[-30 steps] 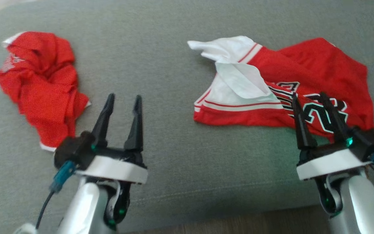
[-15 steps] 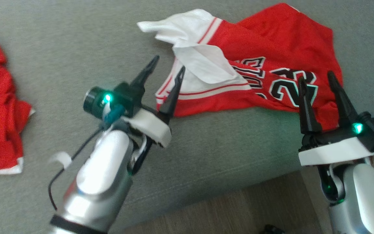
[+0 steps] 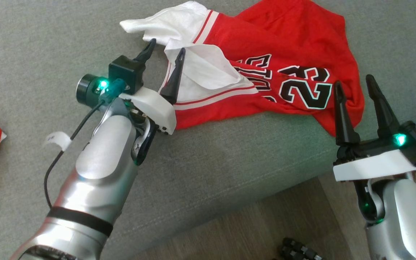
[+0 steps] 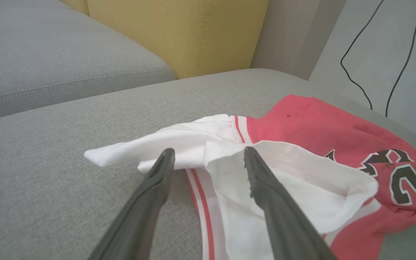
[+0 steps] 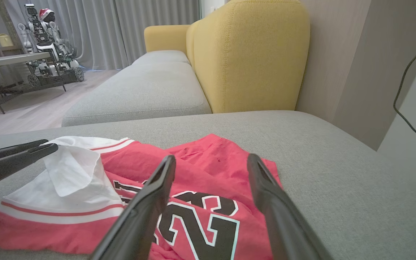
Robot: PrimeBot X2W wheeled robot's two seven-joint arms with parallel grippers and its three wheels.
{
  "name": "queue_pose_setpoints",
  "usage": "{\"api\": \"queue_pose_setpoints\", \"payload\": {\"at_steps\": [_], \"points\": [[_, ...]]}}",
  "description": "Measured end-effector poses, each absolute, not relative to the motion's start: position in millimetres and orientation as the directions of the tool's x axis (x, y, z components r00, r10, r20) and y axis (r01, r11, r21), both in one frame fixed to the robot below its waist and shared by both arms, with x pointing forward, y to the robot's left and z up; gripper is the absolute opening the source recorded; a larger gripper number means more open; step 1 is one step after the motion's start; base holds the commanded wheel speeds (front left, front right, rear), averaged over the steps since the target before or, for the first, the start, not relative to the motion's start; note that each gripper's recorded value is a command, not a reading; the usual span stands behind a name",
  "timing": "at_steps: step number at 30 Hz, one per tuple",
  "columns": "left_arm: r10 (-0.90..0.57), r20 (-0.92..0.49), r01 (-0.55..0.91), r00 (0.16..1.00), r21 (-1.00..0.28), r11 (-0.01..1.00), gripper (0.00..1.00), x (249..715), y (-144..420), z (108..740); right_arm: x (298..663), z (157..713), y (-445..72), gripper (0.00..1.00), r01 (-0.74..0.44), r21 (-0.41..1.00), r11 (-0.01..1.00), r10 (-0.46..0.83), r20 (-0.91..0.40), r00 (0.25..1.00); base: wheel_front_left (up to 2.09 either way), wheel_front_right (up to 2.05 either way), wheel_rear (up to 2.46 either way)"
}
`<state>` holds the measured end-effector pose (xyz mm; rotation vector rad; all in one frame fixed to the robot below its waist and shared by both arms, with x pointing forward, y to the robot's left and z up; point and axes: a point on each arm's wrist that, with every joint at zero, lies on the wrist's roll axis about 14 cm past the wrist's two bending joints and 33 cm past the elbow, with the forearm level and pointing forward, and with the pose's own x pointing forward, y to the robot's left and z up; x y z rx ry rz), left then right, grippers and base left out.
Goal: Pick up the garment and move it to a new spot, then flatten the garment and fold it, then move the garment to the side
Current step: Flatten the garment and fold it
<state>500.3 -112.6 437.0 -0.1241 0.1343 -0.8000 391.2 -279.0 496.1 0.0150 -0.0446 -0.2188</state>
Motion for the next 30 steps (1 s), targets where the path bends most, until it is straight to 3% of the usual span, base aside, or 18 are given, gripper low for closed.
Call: {"api": "queue_pose_setpoints", "payload": {"at_steps": [1,2,3,11,16,20,26,30], "points": [[-0.722,-0.073,0.706,0.688,-0.165,0.689,0.96,500,-113,437,391,496,-279,1.0,0.217,0.02,0.976,-0.217,0.042,0.975,0.0,0.0,0.0],[-0.725,-0.075,0.708,0.685,-0.165,0.686,0.44,499,-113,437,391,496,-279,1.0,0.216,0.021,0.976,-0.217,0.042,0.975,0.0,0.0,0.0],[-0.727,-0.075,0.711,0.682,-0.164,0.684,0.0,499,-113,437,391,495,-279,1.0,0.216,0.021,0.976,-0.216,0.04,0.975,0.0,0.0,0.0],[-0.725,-0.028,0.711,0.688,-0.173,0.681,0.0,499,-111,455,393,495,-275,1.0,0.205,0.03,0.978,-0.206,0.041,0.978,0.0,0.0,0.0],[-0.651,0.05,0.649,0.757,-0.169,0.741,0.0,520,-87,487,396,500,-268,1.0,0.184,0.039,0.982,-0.187,0.056,0.981,0.0,0.0,0.0],[-0.585,0.176,0.607,0.791,-0.118,0.786,0.0,545,-63,538,397,504,-265,1.0,0.172,0.048,0.984,-0.175,0.069,0.982,0.0,0.0,0.0],[-0.466,0.446,0.548,0.764,-0.067,0.834,0.0,556,-28,648,397,511,-261,1.0,0.159,0.061,0.985,-0.164,0.089,0.983,0.0,0.0,0.0],[-0.423,0.468,0.498,0.776,-0.044,0.866,0.0,548,5,652,403,510,-252,1.0,0.133,0.076,0.988,-0.14,0.089,0.986,0.0,0.0,0.0]]}}
